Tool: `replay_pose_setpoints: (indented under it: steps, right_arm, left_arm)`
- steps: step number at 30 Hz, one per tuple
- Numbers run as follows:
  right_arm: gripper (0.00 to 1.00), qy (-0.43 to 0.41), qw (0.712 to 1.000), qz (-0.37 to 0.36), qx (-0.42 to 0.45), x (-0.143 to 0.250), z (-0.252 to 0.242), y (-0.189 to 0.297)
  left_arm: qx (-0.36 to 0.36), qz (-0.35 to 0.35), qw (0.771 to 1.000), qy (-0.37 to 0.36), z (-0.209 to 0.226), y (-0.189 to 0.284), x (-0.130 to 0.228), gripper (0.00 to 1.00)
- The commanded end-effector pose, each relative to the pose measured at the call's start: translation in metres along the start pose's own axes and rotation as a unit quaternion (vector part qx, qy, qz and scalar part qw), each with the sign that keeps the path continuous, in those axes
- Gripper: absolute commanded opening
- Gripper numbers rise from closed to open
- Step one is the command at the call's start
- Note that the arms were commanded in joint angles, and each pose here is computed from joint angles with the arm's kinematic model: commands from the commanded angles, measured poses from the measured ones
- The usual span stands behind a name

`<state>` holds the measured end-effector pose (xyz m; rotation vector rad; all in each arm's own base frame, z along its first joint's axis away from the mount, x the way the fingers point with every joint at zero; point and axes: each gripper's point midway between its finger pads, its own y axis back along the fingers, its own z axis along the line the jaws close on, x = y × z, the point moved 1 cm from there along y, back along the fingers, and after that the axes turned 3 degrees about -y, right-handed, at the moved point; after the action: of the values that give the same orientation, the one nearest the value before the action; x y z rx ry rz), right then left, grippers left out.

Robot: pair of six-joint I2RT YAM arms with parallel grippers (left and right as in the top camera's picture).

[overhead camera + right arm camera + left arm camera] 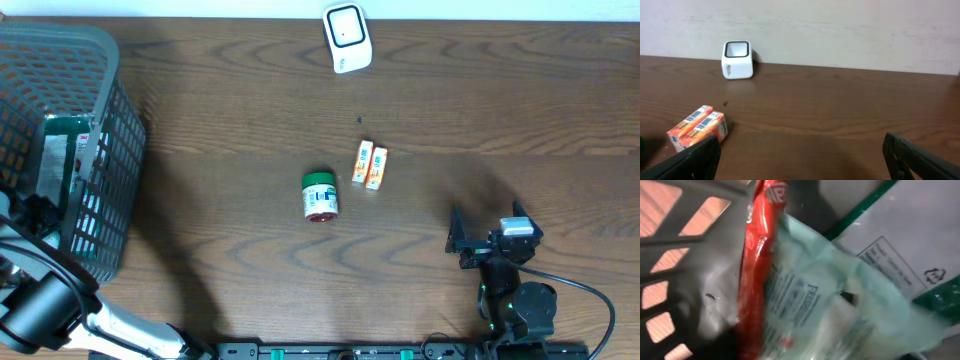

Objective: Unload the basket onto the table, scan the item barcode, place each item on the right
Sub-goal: 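Reach the left gripper into the grey basket and grasp the red-strip items, then lift the red strip and wipes pack out and drop them on the table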

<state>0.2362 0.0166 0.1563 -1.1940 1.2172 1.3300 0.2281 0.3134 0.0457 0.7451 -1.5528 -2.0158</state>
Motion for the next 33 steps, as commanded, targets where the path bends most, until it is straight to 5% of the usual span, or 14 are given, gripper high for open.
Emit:
replay_pose_setpoints:
  steps: [1,7,14,19,26,33]
  right_arm:
    - [0.99,0.006,1.0,0.001,-0.004,0.001,0.002,0.0]
    - [0.99,0.006,1.0,0.001,-0.004,0.001,0.002,0.0]
    - [0.99,0.006,1.0,0.001,-0.004,0.001,0.002,0.0]
    - [0.99,0.006,1.0,0.001,-0.004,0.001,0.002,0.0]
    - [0.99,0.006,1.0,0.001,-0.004,0.001,0.002,0.0]
    - [0.99,0.006,1.0,0.001,-0.004,0.001,0.002,0.0]
  left_arm:
    - [-0.002,0.01,1.0,0.0,0.004,-0.003,0.001,0.47]
    - [-0.011,-0.065,0.997,0.027,0.016,0.047,-0.017,0.19]
    - [-0.012,-0.215,0.974,0.076,0.022,0.146,-0.037,0.18]
    - [0.004,-0.355,0.932,0.071,0.006,0.243,-0.038,0.19]
    - [0.089,-0.49,0.866,0.033,-0.052,0.353,0.002,0.18]
    - [0.231,-0.457,0.857,-0.056,-0.144,0.38,0.081,0.19]
